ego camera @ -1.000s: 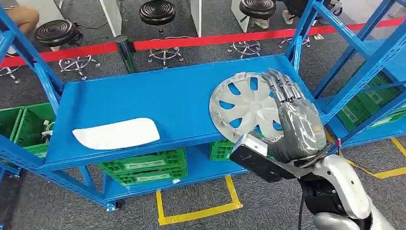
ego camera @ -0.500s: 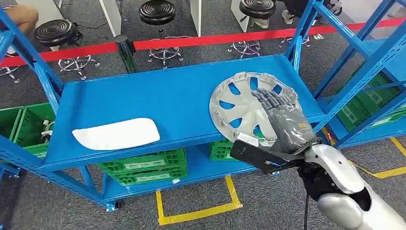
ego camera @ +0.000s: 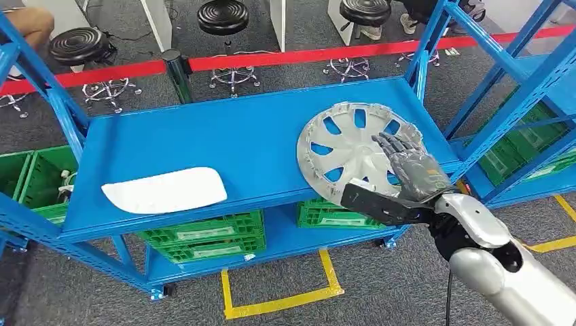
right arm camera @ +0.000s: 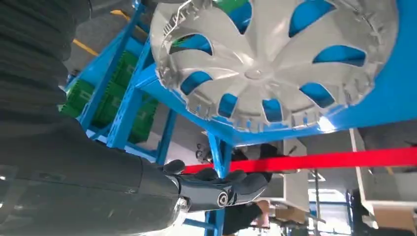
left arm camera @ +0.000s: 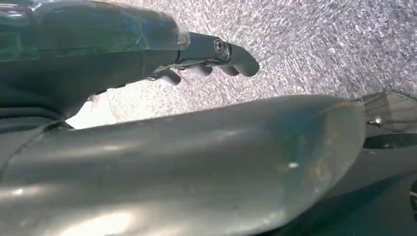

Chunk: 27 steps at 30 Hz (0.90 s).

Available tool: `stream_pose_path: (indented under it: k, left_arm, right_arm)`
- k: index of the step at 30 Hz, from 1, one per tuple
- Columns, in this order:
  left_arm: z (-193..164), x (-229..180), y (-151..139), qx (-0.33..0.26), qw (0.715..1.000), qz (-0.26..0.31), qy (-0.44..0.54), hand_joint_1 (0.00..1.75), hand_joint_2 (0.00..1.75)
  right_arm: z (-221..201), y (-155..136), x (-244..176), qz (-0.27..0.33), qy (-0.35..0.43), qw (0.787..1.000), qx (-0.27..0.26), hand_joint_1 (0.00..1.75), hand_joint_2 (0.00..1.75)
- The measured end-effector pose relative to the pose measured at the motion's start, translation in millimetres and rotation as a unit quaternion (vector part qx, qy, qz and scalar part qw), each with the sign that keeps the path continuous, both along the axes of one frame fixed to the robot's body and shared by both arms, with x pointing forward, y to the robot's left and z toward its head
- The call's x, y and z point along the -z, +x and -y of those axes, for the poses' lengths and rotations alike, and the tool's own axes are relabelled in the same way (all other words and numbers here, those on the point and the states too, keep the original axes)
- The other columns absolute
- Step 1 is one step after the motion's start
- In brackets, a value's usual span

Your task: Take the parts from the cabinet and place them on the table.

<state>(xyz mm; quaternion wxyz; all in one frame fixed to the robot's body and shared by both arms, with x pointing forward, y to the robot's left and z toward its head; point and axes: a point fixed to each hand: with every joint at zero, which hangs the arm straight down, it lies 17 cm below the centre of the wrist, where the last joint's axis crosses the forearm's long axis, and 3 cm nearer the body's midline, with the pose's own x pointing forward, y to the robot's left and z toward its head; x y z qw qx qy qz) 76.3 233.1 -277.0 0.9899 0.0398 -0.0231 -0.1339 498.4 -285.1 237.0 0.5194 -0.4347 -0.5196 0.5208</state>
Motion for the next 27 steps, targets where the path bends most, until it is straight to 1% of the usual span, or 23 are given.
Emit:
stream_pose_path:
  k: [5, 11, 22, 24, 27]
  left_arm:
    - [1, 0, 1, 0.011, 1.0, 0.003, -0.002, 0.0, 0.0]
    - [2, 0, 2, 0.015, 1.0, 0.004, -0.003, 0.0, 0.0]
    - [9, -1, 3, 0.036, 0.999, 0.004, -0.009, 0.0, 0.0]
    - [10, -1, 1, 0.047, 0.999, -0.002, -0.01, 0.0, 0.0]
    - [5, -1, -8, 0.059, 0.998, -0.025, -0.005, 0.0, 0.0]
  right_arm:
    - [10, 6, 15, -0.025, -0.004, 1.0, 0.0, 0.0, 1.75]
    - [19, 11, 26, -0.039, -0.013, 0.999, 0.008, 0.0, 1.75]
    - [11, 10, 66, -0.092, -0.04, 0.995, -0.021, 0.0, 1.75]
    - [10, 8, 74, -0.096, -0.047, 0.994, -0.022, 0.0, 1.75]
    - [10, 2, 88, -0.111, -0.069, 0.991, -0.017, 0.0, 1.75]
